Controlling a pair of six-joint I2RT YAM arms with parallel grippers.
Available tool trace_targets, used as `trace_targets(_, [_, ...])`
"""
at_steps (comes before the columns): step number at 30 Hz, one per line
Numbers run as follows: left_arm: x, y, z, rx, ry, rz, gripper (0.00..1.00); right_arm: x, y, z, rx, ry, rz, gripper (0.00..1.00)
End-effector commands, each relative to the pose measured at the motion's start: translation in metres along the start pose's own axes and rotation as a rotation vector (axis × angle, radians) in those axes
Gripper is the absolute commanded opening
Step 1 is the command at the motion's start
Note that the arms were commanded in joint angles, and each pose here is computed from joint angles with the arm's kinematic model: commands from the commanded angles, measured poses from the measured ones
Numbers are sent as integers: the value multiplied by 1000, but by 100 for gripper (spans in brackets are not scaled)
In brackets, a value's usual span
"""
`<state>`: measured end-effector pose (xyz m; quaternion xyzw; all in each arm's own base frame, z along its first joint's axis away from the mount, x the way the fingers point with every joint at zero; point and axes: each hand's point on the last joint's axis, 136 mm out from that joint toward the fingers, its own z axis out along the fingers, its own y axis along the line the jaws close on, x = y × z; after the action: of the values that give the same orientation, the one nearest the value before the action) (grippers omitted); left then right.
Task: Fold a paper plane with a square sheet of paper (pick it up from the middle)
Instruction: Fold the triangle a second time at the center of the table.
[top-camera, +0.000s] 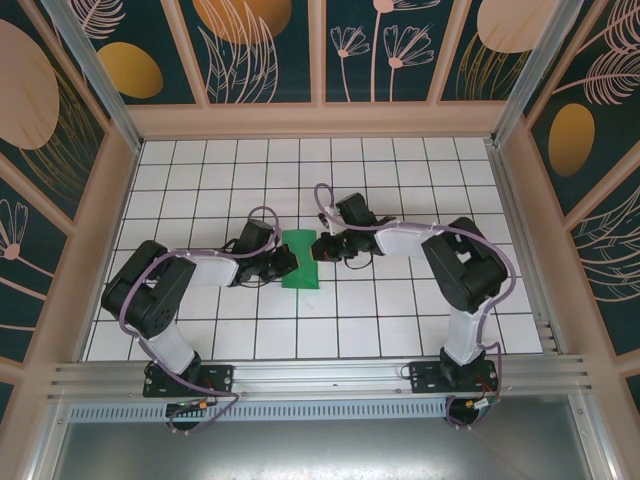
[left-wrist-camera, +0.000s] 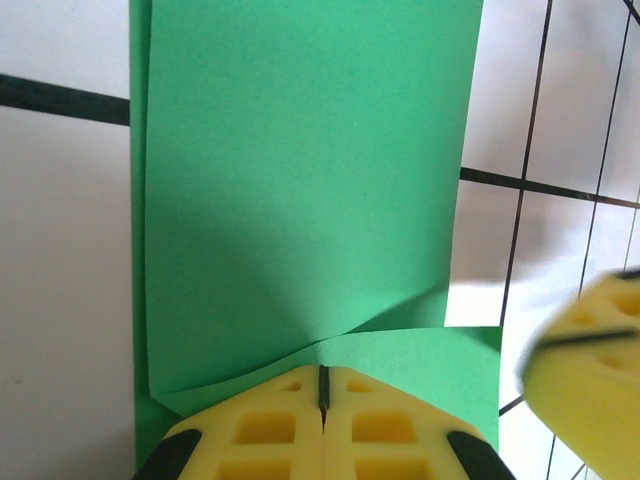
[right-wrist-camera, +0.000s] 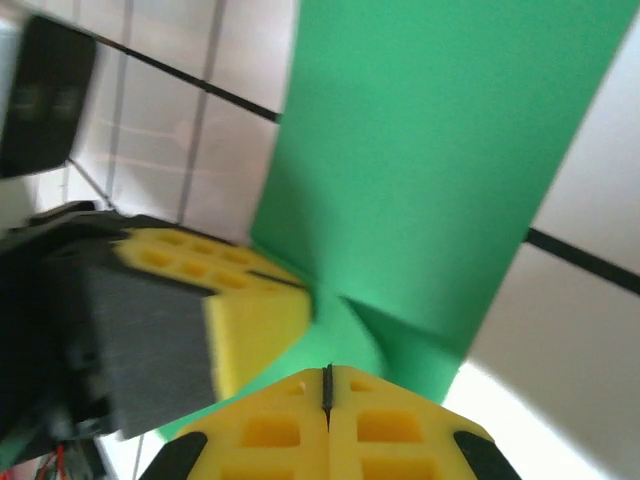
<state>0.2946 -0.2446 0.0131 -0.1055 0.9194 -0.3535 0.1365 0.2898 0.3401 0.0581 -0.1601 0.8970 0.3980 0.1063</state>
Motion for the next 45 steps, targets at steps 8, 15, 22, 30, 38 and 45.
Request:
trace_targets(8, [24,49,11,-139,47,-63,0,42,16,11,117,38,13,0])
trace_targets(15, [26,54,14,-155,54,-75,0,47,10,21,165,54,7,0])
trace_targets(22, [29,64,15,-192,58,-87,0,56,-5,29,232,82,9,0])
trace_targets(30, [30,72,15,-230,57,-93,0,61,-14,28,272,90,4,0])
trace_targets(38, [31,76,14,-249,57,-93,0,77,-17,28,250,132,4,0])
trace_targets(45, [31,76,13,-244,55,-91,0,91,-16,21,223,155,13,0])
